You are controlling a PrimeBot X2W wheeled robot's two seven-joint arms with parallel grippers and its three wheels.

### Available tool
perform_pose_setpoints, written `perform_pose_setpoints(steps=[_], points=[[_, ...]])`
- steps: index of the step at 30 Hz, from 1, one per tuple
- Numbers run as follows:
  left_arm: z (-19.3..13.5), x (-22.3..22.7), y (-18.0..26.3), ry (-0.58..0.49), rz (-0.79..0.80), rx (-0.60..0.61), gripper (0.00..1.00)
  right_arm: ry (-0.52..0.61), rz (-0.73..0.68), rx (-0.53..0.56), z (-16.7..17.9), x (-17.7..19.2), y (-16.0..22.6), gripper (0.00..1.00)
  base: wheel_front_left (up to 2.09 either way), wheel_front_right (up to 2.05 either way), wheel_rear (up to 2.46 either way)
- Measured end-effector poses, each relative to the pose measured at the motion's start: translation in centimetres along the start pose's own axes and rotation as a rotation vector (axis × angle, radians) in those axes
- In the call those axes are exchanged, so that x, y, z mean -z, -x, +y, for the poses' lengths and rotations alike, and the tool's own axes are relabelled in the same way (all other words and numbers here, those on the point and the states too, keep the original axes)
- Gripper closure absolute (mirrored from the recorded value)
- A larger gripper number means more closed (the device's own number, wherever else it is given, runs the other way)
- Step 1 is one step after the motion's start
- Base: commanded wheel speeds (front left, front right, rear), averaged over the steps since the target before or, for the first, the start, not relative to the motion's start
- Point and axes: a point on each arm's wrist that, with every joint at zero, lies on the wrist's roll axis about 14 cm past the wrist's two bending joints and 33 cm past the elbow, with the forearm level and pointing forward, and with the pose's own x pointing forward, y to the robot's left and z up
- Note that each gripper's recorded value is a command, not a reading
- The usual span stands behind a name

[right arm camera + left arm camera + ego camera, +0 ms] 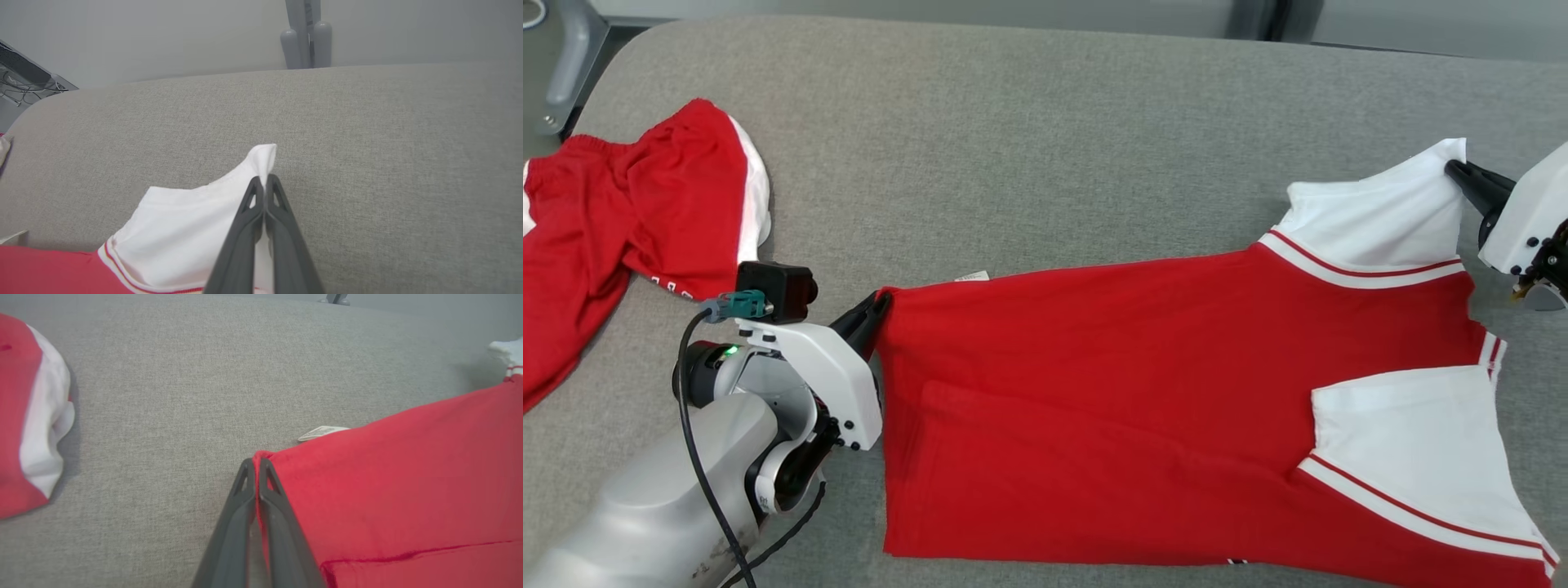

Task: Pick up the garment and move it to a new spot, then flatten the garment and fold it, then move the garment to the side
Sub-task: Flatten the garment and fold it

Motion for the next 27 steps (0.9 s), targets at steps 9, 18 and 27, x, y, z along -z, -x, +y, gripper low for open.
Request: perform_pose_setpoints(steps=[9,18,27], points=[[-1.4,-0.8,0.9,-0.027,-0.03,0.038,1.0,0.011,-0.039,-0.011,0.2,-0.2,2.6,1.0,0.0,0.0,0.0],[-0.8,1.2,3.1,-0.079,0.03,0.025,1.0,0.036,0.007,-0.024,0.5,2.0,6.2,1.0,0.0,0.0,0.0],[-2.1,2.6,4.4,-0.137,0.088,0.06,1.0,0.033,0.08,-0.011,-0.6,5.0,9.3,1.0,0.0,0.0,0.0]])
